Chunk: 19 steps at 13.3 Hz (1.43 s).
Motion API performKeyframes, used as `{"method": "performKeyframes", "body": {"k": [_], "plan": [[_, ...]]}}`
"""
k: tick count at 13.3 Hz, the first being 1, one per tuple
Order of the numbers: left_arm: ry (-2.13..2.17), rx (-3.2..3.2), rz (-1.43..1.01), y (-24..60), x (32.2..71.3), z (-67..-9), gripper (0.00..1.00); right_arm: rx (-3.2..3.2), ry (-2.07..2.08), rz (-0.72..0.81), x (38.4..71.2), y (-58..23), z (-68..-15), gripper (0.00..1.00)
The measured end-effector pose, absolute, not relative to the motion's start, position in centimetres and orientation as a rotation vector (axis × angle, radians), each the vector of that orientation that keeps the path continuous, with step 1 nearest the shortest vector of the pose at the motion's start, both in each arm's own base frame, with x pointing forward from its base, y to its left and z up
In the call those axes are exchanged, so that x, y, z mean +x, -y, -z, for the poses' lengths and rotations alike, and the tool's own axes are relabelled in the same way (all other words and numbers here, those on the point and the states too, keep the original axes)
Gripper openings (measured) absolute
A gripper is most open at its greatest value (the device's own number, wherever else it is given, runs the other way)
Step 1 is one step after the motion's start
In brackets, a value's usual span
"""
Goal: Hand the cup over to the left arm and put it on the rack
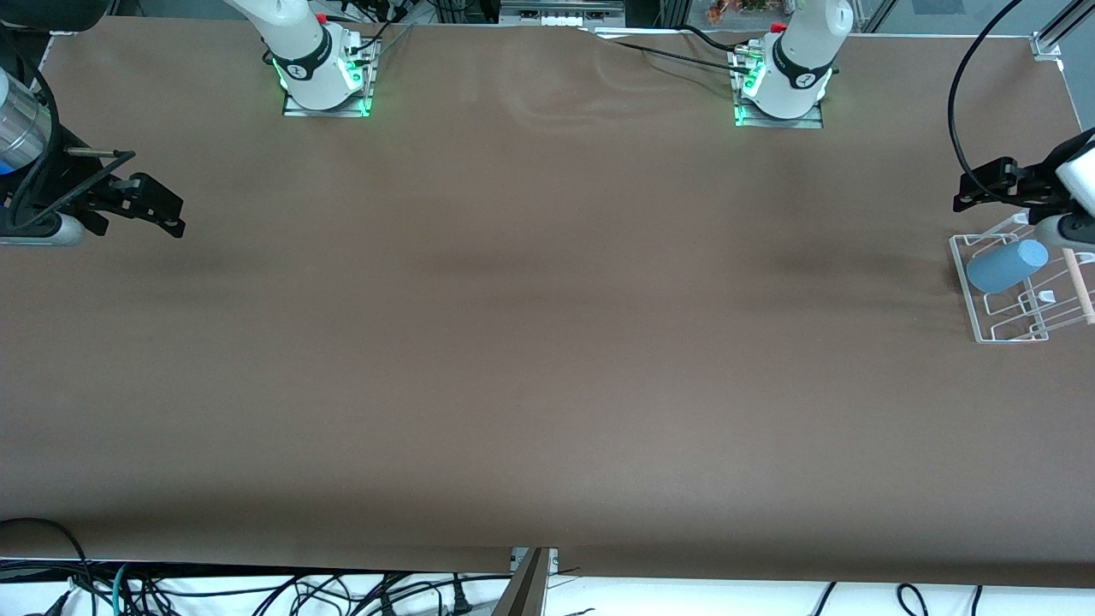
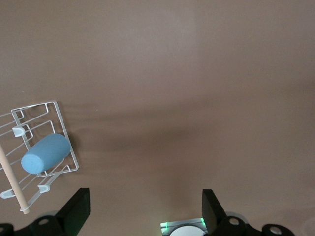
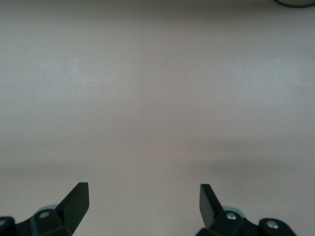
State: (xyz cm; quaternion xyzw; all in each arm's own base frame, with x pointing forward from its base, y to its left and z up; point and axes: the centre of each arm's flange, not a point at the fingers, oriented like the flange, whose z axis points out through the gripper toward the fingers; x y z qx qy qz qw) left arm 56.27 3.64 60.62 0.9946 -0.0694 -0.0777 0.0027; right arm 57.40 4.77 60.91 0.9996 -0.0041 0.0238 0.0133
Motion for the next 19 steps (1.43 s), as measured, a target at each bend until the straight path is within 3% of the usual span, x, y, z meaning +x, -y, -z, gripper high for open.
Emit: {"method": "performKeyframes", "body": {"k": [5, 19], "plan": [[0.041, 3.133, 0.168, -3.2, 56.2, -62.9, 1.0, 3.114, 0.013, -0.074, 57.4, -4.8, -60.9, 1.0], [0.106, 3.13, 0.192, 1.1, 56.8, -62.0, 1.0, 3.114, 0.012, -0.074, 57.4, -4.8, -60.9, 1.0]]}}
